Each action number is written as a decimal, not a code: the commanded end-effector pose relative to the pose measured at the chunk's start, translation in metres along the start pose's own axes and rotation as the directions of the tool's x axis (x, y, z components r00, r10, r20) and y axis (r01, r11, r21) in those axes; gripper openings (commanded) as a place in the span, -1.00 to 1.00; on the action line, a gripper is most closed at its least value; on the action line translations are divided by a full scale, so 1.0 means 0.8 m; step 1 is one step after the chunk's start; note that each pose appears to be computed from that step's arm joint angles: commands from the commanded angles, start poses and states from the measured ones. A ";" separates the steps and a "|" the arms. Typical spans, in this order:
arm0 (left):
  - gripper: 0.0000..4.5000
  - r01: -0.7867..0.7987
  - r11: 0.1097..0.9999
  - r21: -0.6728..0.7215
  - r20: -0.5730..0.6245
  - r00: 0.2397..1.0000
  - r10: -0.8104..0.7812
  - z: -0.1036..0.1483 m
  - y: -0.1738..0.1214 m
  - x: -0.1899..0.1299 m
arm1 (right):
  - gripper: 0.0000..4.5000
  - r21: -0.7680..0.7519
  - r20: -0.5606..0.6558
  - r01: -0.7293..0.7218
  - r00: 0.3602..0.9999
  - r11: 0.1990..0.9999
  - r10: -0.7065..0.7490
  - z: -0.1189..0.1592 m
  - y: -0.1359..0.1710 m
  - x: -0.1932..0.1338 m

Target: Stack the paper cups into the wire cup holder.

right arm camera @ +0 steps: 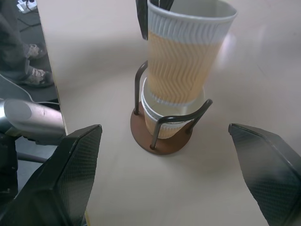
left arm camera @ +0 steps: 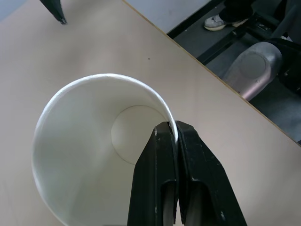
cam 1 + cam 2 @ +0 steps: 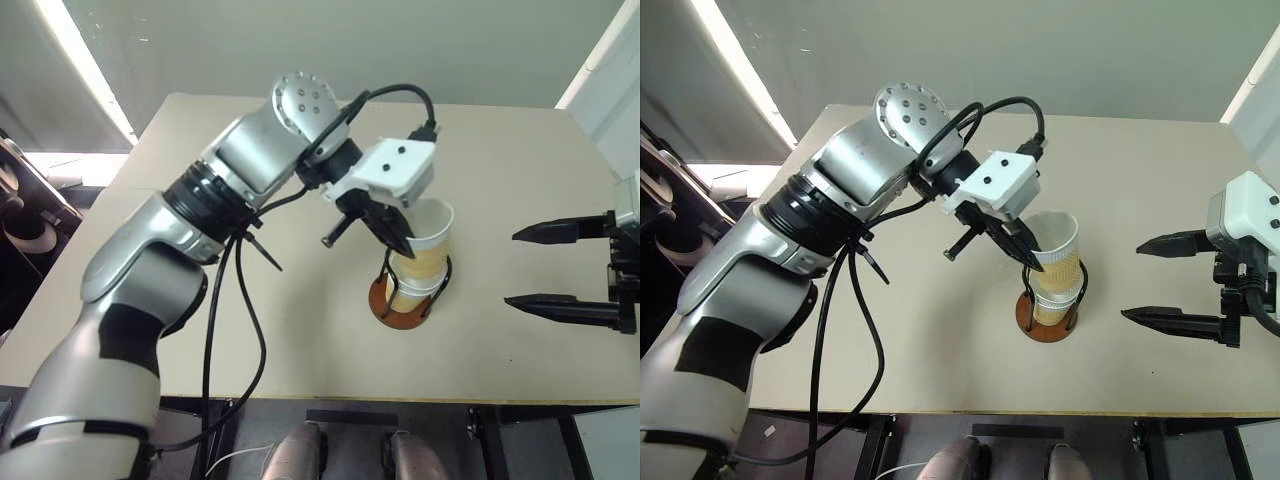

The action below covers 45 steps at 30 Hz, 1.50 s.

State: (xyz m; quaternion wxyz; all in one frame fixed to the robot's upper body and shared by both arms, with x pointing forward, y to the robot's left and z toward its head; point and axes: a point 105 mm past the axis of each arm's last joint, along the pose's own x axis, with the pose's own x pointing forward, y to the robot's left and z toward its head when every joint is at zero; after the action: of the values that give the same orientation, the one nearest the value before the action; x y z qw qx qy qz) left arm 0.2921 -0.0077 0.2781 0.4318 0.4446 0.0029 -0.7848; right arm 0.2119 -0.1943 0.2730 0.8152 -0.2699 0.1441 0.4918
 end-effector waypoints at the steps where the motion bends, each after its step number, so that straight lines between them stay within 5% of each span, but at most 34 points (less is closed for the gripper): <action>1: -0.99 0.035 0.998 0.044 -0.018 0.999 -0.034 0.004 -0.007 -0.004 | 1.00 -0.045 0.012 0.026 1.000 0.999 -0.025 0.012 -0.001 -0.007; 10: -0.99 0.031 0.997 0.077 -0.074 0.997 -0.025 -0.015 -0.006 0.003 | 1.00 -0.039 0.009 0.022 1.000 0.999 -0.022 0.010 0.002 -0.005; 13: -0.69 0.042 0.997 0.065 -0.062 0.997 -0.038 -0.014 -0.007 0.008 | 1.00 -0.035 0.004 0.021 1.000 0.999 -0.021 0.008 0.001 -0.005; 24: 0.99 -0.063 0.998 0.011 0.008 0.998 0.063 -0.009 0.008 -0.004 | 1.00 -0.038 0.005 0.025 1.000 0.999 -0.025 0.008 -0.002 -0.003; 27: 0.99 -0.203 0.977 -0.064 0.062 0.976 0.207 -0.012 0.020 -0.031 | 1.00 -0.033 0.022 0.043 0.999 0.999 -0.042 0.009 -0.007 -0.001; 31: 0.99 -0.451 0.861 -0.237 0.081 0.874 0.480 -0.027 0.024 -0.095 | 1.00 -0.011 0.029 0.047 0.999 0.999 -0.046 0.006 -0.010 0.003; 36: 0.99 -0.715 0.549 -0.433 -0.035 0.622 0.782 -0.069 0.006 -0.172 | 1.00 0.029 0.054 0.054 0.997 0.998 -0.056 -0.001 -0.018 0.010; 45: 0.99 -0.826 0.231 -0.514 -0.231 0.392 0.890 -0.113 -0.052 -0.216 | 1.00 0.099 0.114 0.100 0.987 0.990 -0.111 -0.004 -0.045 0.012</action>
State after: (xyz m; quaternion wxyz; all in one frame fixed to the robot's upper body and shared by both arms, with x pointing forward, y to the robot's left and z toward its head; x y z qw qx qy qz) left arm 0.3761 0.1617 0.3112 0.8898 0.1772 -0.0115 -0.4204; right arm 0.2458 -0.1987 0.2700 0.8523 -0.2073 0.1165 0.4659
